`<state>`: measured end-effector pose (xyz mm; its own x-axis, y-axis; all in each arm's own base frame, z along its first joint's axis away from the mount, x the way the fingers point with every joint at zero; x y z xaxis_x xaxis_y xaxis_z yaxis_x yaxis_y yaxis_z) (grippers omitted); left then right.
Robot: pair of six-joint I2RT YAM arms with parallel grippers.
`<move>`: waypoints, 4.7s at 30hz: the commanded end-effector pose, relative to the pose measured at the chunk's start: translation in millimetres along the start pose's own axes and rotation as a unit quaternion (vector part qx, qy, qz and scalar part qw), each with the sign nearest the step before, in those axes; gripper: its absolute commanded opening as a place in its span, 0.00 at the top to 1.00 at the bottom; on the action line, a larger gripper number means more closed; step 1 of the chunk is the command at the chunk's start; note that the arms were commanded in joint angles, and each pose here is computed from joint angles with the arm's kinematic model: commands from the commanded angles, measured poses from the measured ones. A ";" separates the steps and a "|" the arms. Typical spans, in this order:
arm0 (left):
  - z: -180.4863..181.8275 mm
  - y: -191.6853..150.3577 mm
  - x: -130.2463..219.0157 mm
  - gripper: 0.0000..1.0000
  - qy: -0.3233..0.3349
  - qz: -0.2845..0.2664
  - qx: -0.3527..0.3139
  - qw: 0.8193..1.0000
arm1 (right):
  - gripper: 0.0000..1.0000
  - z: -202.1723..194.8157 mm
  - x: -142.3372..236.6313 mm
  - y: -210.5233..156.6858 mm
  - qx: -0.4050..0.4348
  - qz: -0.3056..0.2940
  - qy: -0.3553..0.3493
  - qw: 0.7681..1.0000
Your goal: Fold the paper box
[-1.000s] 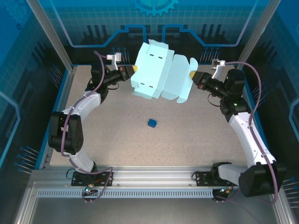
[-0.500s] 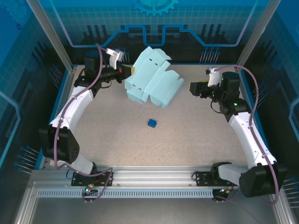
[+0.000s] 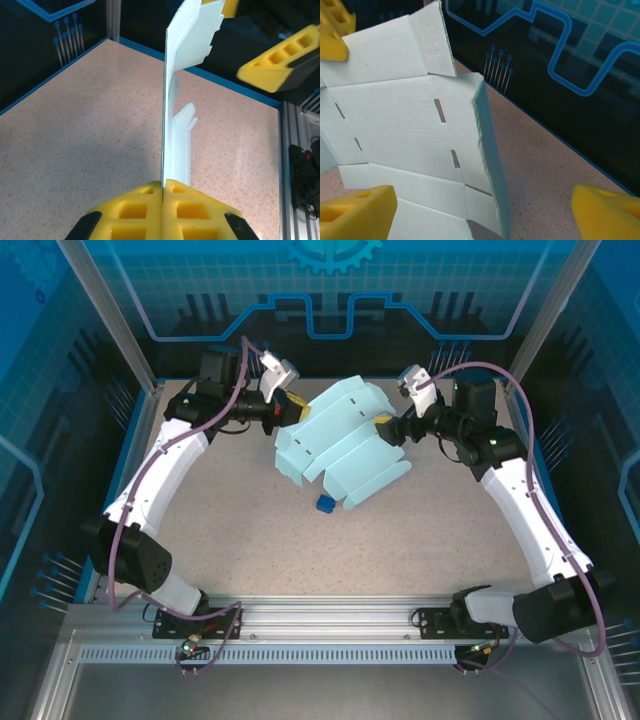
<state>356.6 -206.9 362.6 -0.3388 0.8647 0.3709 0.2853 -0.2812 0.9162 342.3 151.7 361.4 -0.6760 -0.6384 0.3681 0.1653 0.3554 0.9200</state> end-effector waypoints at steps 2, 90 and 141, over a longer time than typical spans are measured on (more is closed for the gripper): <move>-27.0 12.7 3.5 1.00 -0.045 -0.001 -0.047 0.998 | 0.09 8.1 -0.1 7.5 0.044 0.000 0.050 0.998; 3.1 9.9 41.5 1.00 -0.051 -0.229 0.128 0.963 | 0.98 14.0 26.0 19.3 -0.207 -0.140 0.151 0.956; -36.1 -40.3 -34.7 0.97 -0.159 -0.028 0.051 0.986 | 0.97 32.0 -11.7 -29.2 -0.031 0.067 0.243 0.967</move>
<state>324.7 -235.3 306.5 -0.0932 0.9569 0.2750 0.4111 -0.2146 0.8860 317.8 178.9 333.0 -0.2133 -0.8522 0.4777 0.2204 0.4343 0.8734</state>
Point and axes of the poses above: each hand's point on the last joint's axis, 136 mm out from that joint toward the fingers, its own x axis back along the fingers, its own z axis along the line the jaws close on, y = z × x, the point moved 3 cm from there along x, back along the fingers, and after that the axes turned 1 degree about -x, right-handed, at the moved point
